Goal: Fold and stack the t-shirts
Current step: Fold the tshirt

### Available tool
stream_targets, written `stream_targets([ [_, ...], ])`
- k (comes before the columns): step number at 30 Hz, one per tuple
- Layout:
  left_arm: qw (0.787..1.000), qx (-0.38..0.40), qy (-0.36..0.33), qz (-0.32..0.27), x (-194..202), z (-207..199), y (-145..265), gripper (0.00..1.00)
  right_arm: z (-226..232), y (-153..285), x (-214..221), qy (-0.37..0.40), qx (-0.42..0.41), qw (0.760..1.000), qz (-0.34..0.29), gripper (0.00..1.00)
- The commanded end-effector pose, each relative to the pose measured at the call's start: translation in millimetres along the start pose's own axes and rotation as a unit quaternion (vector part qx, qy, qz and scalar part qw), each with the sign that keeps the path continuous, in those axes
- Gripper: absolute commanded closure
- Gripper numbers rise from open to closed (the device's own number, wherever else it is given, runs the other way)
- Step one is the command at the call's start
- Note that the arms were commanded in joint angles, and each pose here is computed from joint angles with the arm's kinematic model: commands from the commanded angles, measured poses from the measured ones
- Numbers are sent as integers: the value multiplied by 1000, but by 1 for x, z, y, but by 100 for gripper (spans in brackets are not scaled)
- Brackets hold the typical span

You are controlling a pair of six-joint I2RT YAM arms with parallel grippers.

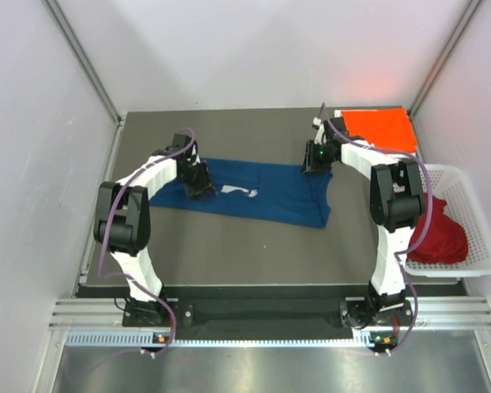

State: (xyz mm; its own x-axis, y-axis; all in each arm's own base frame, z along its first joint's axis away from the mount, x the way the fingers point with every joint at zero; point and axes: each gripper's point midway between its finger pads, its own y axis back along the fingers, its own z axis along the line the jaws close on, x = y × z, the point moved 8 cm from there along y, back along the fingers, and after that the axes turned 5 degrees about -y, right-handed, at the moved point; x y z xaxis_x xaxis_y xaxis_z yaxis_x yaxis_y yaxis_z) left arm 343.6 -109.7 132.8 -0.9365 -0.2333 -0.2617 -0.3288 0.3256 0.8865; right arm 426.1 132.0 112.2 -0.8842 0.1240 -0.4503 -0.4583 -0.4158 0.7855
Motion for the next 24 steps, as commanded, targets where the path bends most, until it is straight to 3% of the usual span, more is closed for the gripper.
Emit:
stream_targets([
  [1,1000,-14,14,-17,-16,1,-8,50,-1,0,-15,29,-9,999,-11,68],
  [19,997,-67,45,-5,-17,20,-40,50,-9,-14,-20,52,0,999,-14,68],
  [22,997,-69,45,-6,-17,20,-39,50,-10,-16,-21,53,0,998,-15,76],
  [23,997,-70,45,-7,-18,20,-39,50,-10,-16,-22,57,0,998,-18,90],
  [24,996,-74,46,-7,-17,21,-40,50,-9,-14,-24,59,0,998,-23,95],
])
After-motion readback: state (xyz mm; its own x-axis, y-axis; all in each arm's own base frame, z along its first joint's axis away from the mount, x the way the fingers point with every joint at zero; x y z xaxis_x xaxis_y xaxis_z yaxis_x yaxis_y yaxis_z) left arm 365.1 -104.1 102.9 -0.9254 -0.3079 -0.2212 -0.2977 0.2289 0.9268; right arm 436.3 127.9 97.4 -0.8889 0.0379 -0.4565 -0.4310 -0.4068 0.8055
